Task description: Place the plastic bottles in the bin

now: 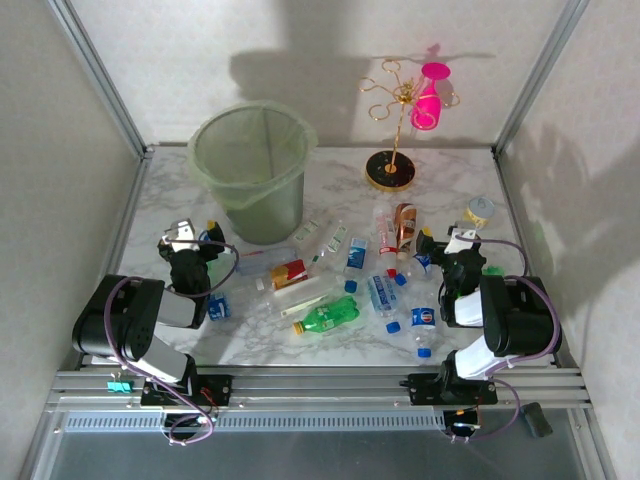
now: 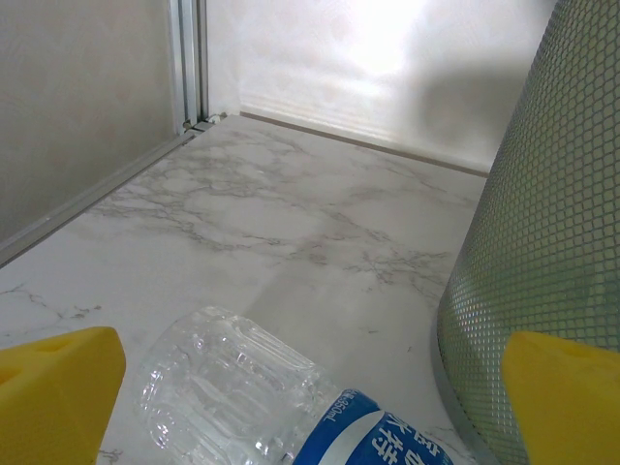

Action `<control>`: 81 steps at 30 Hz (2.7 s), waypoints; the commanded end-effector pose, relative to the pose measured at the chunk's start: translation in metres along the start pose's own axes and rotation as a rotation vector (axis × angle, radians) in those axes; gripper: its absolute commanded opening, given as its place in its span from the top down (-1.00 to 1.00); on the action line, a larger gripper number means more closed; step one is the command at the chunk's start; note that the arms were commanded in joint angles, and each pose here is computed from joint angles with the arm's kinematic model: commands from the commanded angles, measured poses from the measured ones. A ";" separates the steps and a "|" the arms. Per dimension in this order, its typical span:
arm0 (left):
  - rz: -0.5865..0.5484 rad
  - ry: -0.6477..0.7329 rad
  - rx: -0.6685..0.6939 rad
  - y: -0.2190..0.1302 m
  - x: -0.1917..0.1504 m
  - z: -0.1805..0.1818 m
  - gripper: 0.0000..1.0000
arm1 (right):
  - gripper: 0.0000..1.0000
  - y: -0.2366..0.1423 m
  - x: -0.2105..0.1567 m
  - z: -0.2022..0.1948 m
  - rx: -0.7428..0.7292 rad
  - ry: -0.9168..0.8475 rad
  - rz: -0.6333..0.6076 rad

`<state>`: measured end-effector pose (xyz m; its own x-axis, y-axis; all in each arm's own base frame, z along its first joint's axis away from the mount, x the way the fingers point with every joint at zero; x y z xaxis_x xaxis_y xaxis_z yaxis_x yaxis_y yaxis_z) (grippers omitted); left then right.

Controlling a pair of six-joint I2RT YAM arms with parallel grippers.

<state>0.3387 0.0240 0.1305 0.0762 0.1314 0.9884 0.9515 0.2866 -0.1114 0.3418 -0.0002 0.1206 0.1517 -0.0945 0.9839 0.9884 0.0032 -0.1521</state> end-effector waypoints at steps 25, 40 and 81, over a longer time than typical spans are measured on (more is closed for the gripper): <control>-0.241 -0.148 0.102 -0.053 0.083 0.018 -0.99 | -0.98 0.002 0.100 0.050 0.073 0.065 -0.082; -0.114 -0.372 -0.148 -0.177 0.168 0.012 -0.99 | -0.98 -0.139 0.207 0.216 0.680 0.160 0.100; 0.868 -1.122 0.670 -0.167 -0.030 -0.029 -0.99 | -0.95 -0.149 0.134 0.172 0.348 0.325 0.748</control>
<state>0.1742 -0.0466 0.1226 -0.0091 0.9963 0.0849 0.4053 0.0813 -0.9106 0.2153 0.1504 0.2815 0.7963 -0.2192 0.5638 0.5968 0.4364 -0.6733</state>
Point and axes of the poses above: each hand's point on the last joint's axis, 136 mm out from that joint toward the fingers, its own y axis out along the fingers, its own z axis along the line the jaws close on, x = y × z, the point moved 3 cm from there along -y, back along the fingers, and after that the axes turned 2 degrees about y, right-handed, at the moved point
